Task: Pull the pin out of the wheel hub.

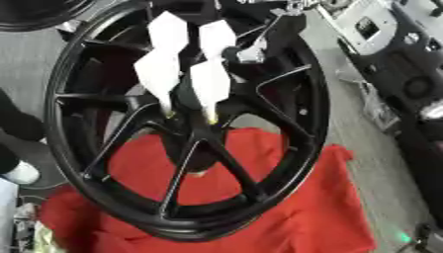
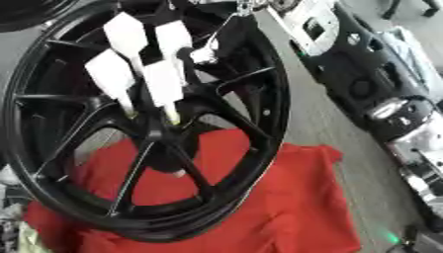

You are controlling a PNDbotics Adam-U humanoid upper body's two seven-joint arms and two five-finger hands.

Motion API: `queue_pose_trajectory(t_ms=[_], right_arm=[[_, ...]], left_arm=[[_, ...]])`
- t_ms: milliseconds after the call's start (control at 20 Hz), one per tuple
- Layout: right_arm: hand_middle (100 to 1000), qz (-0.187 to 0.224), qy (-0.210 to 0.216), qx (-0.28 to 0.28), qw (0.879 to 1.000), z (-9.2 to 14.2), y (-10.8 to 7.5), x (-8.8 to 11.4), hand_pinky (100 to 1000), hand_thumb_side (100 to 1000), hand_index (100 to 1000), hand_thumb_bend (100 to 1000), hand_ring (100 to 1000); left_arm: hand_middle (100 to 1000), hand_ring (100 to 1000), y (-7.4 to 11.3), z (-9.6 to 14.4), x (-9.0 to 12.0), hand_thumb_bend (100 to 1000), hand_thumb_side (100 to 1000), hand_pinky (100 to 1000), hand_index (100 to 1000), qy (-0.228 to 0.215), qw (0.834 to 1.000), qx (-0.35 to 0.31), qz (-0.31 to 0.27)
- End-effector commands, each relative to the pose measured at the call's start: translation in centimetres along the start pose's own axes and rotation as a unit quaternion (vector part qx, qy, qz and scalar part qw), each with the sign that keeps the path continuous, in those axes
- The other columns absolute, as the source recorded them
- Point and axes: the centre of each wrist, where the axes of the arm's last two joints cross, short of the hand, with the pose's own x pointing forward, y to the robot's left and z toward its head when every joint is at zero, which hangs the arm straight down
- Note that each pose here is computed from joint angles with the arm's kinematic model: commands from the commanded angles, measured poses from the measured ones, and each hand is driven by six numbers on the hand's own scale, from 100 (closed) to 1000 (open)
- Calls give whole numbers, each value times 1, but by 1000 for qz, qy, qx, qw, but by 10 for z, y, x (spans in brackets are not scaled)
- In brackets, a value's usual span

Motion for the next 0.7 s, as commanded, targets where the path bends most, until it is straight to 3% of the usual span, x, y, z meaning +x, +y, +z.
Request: queue_pose_trajectory(t_ms=[50,450,700], right_arm=[[754,35,-12,24,999,8,-11,-2,899,499,871,190,781],[735,27,-9,29,999,7,-9,-4,893,477,856,168,765],[681,13,-12,26,1000,6,-8,-4,888,417,819,111,758]], left_arm=[[721,753,8,-3,9,148,855,709,714,-14,1000,-1,-11],[719,753,8,-3,9,147,855,710,713,-13,1000,-1,-10],[719,752,7,-3,8,147,855,711,714,-12,1000,-1,-9]])
